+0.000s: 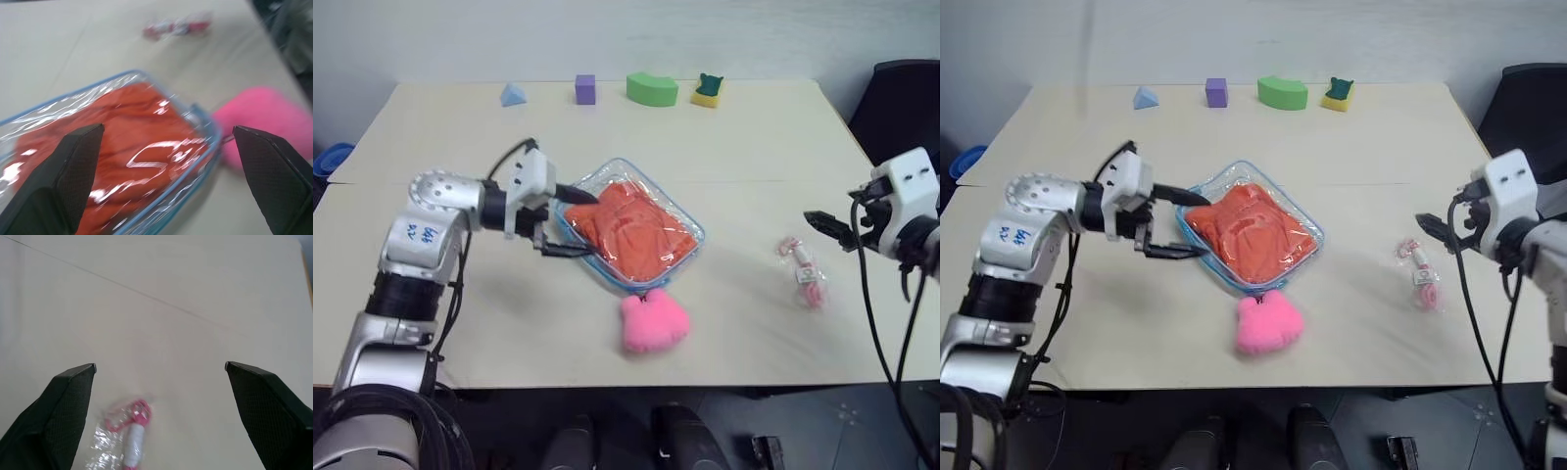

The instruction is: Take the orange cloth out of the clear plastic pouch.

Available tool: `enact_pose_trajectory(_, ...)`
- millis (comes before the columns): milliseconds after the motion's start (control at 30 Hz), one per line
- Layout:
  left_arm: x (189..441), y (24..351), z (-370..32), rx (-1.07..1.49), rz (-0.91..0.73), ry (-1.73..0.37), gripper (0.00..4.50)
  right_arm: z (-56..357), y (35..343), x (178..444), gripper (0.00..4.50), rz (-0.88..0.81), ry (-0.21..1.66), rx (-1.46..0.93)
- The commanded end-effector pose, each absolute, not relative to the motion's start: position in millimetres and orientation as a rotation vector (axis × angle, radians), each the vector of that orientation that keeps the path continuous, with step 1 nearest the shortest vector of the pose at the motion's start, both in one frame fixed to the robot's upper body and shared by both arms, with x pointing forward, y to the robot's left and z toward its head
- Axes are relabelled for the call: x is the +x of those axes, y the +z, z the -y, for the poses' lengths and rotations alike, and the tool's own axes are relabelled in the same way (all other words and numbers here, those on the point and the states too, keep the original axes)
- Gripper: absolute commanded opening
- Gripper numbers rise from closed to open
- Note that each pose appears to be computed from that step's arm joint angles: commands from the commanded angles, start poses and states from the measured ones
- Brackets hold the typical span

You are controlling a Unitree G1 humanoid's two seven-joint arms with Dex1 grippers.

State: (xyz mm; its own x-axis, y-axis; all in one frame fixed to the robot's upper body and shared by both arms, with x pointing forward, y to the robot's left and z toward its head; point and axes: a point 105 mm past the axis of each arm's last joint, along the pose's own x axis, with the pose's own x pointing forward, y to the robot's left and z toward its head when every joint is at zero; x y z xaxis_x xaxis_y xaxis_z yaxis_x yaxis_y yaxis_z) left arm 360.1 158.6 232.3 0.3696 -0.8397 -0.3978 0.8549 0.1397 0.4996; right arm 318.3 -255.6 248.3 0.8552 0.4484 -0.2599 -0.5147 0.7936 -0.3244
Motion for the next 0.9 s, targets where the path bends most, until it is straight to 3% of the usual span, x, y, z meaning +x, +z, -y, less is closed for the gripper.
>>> enact_pose_trajectory(33,378.9,228.5,-192.1,0.970,-0.069,-1.121,4.50,193.8,258.1,275.1,4.36,-0.157,0.956,-0.502)
enact_pose_trajectory(200,393.9,212.7,-201.7,1.148,-0.115,-1.109,4.50,156.0,251.6,248.3,4.36,-0.161,1.185,-0.514)
enact_pose_trajectory(700,425.6,188.2,-176.5,1.263,-0.077,-0.976,4.50,147.1,239.9,239.7,4.36,-0.162,1.204,-0.514)
enact_pose_trajectory(800,429.8,188.6,-173.6,1.249,-0.066,-0.943,3.89,146.2,237.0,238.3,4.41,-0.166,1.202,-0.512)
enact_pose_trajectory(900,429.8,187.8,-173.8,1.244,-0.069,-0.944,2.93,145.0,235.9,236.5,4.41,-0.168,1.206,-0.511)
